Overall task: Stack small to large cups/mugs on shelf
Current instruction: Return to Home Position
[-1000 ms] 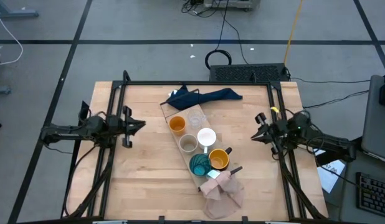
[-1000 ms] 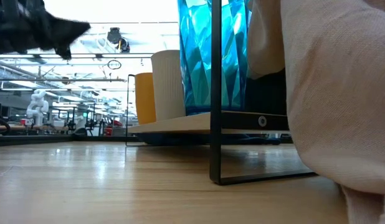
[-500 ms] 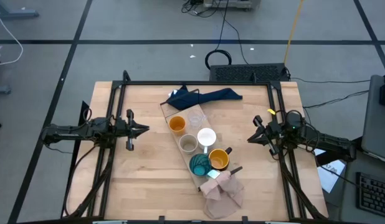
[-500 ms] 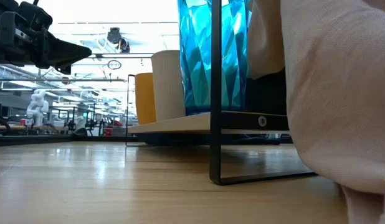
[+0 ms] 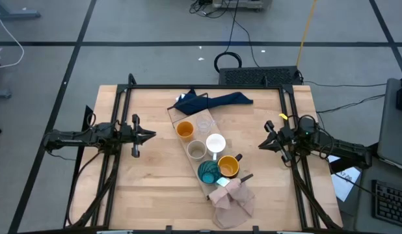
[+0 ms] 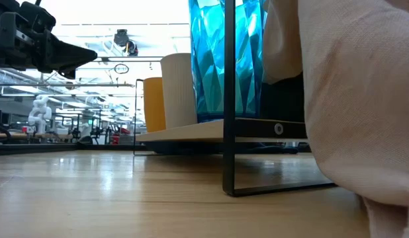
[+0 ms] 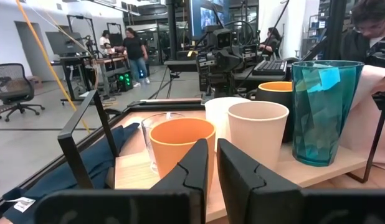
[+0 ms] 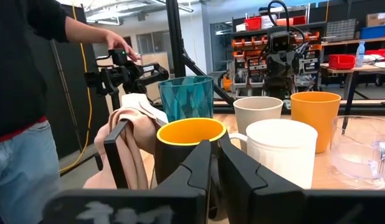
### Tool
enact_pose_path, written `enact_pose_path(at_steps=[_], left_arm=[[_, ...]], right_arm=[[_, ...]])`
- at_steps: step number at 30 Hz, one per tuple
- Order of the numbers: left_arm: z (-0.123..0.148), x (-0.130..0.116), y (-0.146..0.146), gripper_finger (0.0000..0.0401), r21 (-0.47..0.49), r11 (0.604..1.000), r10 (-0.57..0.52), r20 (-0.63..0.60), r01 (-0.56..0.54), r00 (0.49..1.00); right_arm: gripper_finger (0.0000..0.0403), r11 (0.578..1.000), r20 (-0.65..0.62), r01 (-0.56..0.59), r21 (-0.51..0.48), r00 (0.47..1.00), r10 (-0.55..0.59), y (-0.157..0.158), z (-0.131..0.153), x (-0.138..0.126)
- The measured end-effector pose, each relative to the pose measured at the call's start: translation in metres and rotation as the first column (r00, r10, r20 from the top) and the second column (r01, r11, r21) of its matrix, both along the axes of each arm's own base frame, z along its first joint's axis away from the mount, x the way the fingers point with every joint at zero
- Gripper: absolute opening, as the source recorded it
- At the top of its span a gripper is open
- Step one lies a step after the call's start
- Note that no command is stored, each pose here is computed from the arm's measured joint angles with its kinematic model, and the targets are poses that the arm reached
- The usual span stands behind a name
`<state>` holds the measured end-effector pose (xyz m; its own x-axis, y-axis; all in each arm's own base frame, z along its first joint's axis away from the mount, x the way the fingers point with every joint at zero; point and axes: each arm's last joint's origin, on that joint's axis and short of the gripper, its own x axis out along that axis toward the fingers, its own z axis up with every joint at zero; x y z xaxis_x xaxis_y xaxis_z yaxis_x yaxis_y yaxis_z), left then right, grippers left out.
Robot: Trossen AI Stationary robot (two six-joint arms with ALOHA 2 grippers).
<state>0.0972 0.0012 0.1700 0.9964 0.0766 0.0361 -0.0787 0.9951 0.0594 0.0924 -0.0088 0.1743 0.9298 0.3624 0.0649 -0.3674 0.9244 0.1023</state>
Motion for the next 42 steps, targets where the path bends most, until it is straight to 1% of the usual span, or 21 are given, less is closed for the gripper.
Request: enact_pose_path(at_steps=[18,27,30,42], left_arm=[[-0.0007,0.0000,0.0003,0.0037,0.000,1.000,0.007,-0.006,-0.007,1.000],[-0.0009,0.0000,0.0003,0.0037,0.000,1.000,0.007,-0.009,-0.007,1.000],[-0.0009,0.0000,0.0003,0.0037,0.000,1.000,0.007,-0.010,-0.007,1.000],[-0.0011,0.0000,0.0003,0.0037,0.000,1.000,0.007,-0.011,-0.007,1.000]], right_arm=[[0.0020,1.000,-0.014,0.001,0.004,1.000,-0.001,-0.0002,-0.0011,0.0003],[0.0020,1.000,-0.007,0.001,0.002,1.000,-0.001,-0.0001,-0.0004,0.0003],[0.0020,1.000,0.016,0.001,-0.005,1.000,-0.001,0.0000,0.0017,-0.0002],[0.0020,0.998,0.001,0.056,0.000,0.998,-0.056,-0.0052,0.0003,-0.0006]])
